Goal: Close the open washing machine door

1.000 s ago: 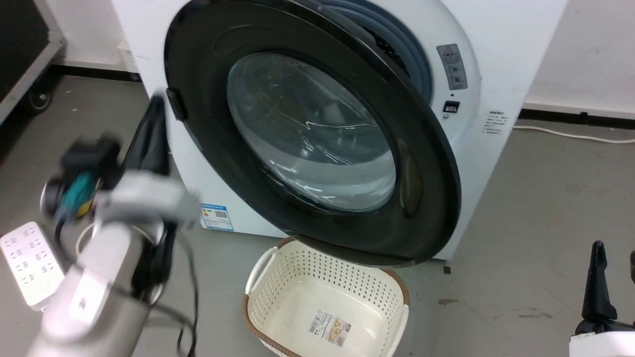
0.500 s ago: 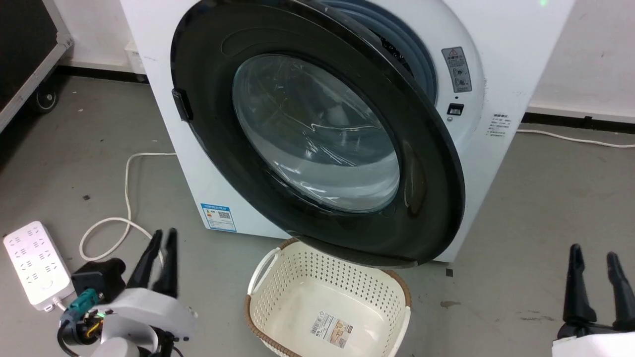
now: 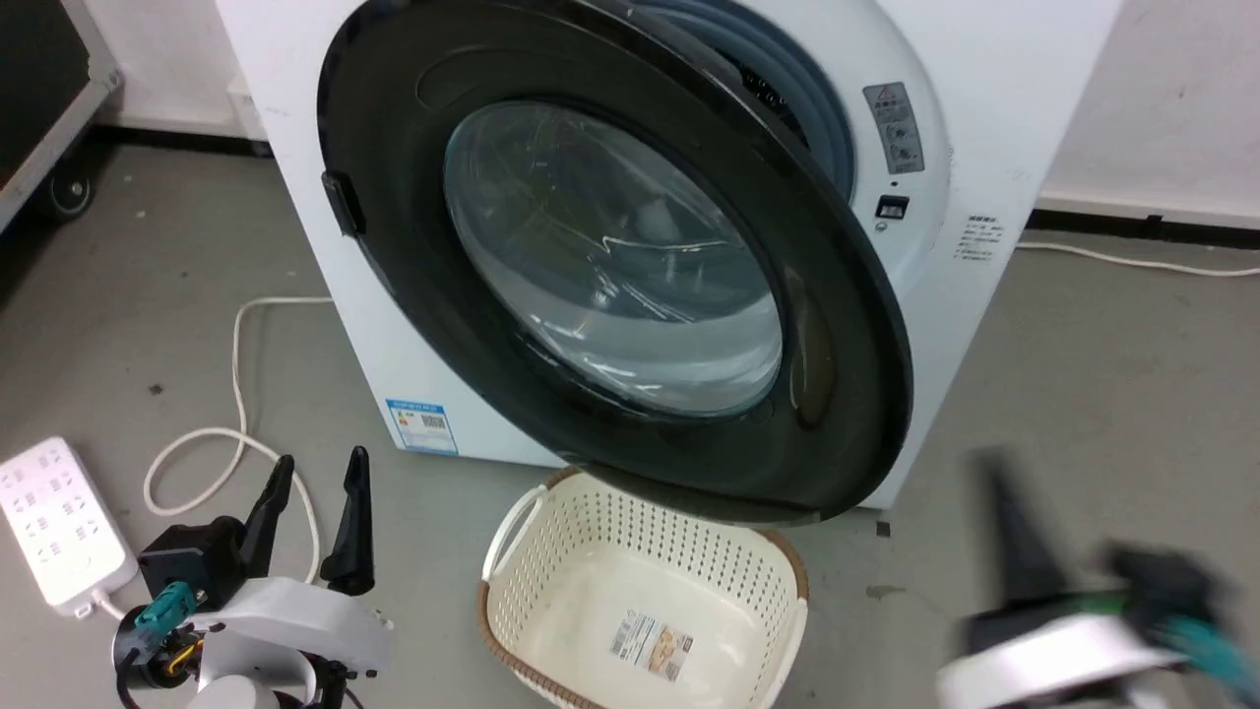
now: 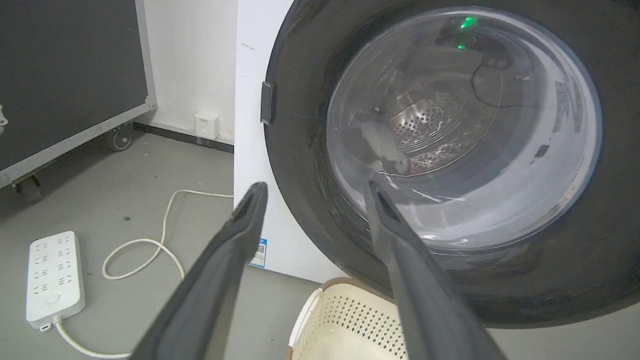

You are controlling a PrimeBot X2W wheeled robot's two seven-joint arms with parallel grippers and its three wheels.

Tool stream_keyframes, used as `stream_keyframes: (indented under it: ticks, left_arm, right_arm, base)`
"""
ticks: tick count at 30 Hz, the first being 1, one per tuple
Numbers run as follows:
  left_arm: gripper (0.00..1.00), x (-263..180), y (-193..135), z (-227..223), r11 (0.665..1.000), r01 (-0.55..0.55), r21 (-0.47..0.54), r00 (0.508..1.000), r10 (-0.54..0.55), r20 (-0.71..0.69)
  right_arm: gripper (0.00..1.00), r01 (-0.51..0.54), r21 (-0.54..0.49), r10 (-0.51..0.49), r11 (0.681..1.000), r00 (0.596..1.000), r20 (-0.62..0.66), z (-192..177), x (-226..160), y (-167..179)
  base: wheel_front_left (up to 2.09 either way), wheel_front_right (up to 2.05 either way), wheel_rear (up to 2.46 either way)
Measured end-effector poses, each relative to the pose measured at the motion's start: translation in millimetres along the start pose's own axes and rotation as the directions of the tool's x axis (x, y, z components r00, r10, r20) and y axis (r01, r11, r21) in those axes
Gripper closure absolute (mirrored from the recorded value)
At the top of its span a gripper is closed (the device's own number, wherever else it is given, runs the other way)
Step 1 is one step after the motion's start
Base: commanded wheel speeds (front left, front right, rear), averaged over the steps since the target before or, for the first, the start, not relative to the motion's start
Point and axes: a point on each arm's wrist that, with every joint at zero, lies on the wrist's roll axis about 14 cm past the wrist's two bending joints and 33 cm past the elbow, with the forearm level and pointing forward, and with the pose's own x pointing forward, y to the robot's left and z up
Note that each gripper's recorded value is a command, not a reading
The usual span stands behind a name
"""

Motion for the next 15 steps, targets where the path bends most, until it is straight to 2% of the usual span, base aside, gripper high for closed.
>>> stream_keyframes:
  ticks: [1,2,4,10,15]
  left_arm:
    - [0.0,0.5,0.4,-1.3,1.0,-0.003,-0.004,1.0,0.003,-0.003]
    - [0.0,1.7,-0.8,-7.1,1.0,-0.01,-0.021,1.0,0.009,-0.014]
    - [0.0,2.4,-2.1,-11.4,0.999,-0.011,-0.031,1.0,0.01,-0.023]
    - [0.0,3.1,4.4,-20.1,1.0,-0.025,-0.003,0.999,0.025,-0.044]
    - [0.0,12.6,11.0,-18.2,0.999,-0.04,0.015,0.999,0.04,-0.03]
  right_arm:
    - [1.0,-0.042,0.015,0.043,0.999,0.998,-0.054,-12.2,2.9,14.9]
    - [1.0,-0.132,0.037,0.136,0.991,0.972,-0.191,-44.5,9.8,45.7]
    - [1.0,-0.151,0.034,0.155,0.988,0.96,-0.232,-56.9,18.0,50.4]
    - [1.0,-0.143,0.0,0.139,0.99,0.955,-0.263,-76.4,46.1,41.2]
    - [1.0,-0.071,-0.039,0.06,0.997,0.97,-0.236,-78.8,82.8,13.2]
  base:
    - [0.0,0.0,0.0]
    - [0.0,0.0,0.0]
    - [0.0,0.0,0.0]
    - [0.0,0.0,0.0]
    - [0.0,0.0,0.0]
